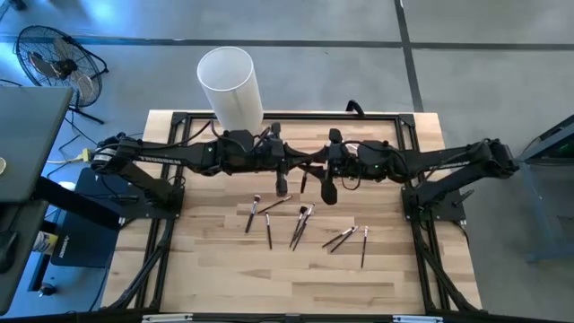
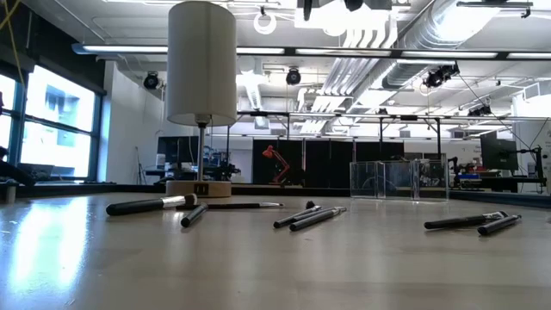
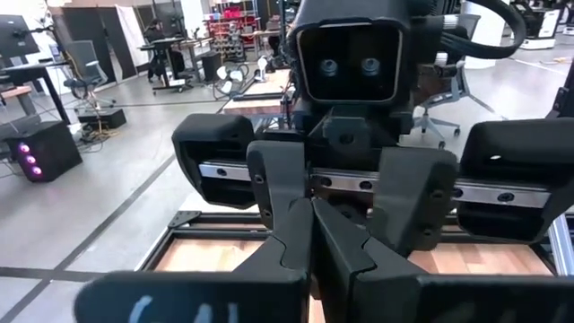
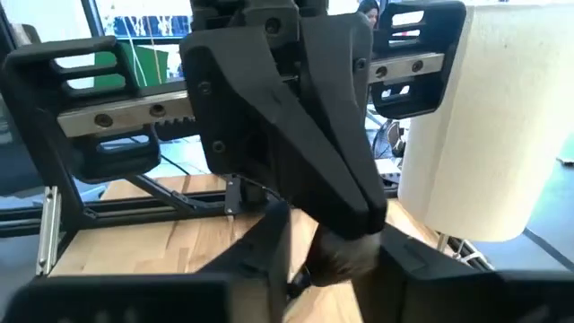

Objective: Put items in baskets/containers
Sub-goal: Put the powder brush into the transparent organizer

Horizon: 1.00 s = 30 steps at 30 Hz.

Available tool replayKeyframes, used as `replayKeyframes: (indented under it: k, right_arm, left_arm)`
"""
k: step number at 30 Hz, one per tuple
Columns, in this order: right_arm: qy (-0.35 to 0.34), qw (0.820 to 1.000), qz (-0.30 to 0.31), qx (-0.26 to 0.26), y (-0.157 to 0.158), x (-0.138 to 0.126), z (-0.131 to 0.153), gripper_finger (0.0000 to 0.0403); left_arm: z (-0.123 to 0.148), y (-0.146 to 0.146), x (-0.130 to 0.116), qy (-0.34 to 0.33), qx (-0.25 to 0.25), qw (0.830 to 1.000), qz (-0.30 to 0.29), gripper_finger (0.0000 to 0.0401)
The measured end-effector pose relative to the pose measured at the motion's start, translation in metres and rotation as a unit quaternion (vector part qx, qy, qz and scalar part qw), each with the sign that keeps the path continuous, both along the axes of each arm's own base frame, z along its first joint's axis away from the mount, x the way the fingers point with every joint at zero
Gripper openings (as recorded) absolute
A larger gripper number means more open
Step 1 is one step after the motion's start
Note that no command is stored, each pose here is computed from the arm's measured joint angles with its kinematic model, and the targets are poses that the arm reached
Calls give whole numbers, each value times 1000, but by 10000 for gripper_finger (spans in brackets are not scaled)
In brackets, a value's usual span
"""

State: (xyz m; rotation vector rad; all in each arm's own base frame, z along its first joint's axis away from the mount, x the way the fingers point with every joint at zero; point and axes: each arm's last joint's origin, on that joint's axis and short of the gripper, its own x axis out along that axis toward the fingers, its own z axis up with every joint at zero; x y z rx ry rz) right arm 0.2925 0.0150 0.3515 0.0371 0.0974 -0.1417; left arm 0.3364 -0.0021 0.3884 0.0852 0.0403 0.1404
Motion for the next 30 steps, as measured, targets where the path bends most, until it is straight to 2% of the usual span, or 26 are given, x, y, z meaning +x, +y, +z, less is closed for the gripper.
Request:
replayKeyframes:
  k: [5,9,15,19,21,24,27,30]
  right_arm:
    - [3,1000,-2,-4,0,0,0,17]
    - [9,1000,2,-8,0,0,-1,22]
    - [24,1000,1,-8,0,-1,-4,14]
    - [47,997,-46,-25,-3,-5,-6,13]
    - [62,995,-76,-30,-7,-12,-6,14]
    - [51,993,-107,-15,-15,-30,-8,13]
    - [38,988,-151,-7,-24,-55,-18,13]
    - [22,979,-200,-7,-33,-82,-33,13]
  left_arm:
    - [0,0,0,1,0,1000,-1,1]
    - [0,0,0,1,0,1000,3,13]
    - [-2,2,-1,12,14,1000,25,77]
    - [-1,4,-2,13,15,997,71,124]
    - [3,5,-7,7,5,996,90,138]
    - [10,6,-21,7,-46,994,95,143]
    - [13,5,-35,30,-72,994,74,137]
    - [9,-3,-49,42,-73,996,40,124]
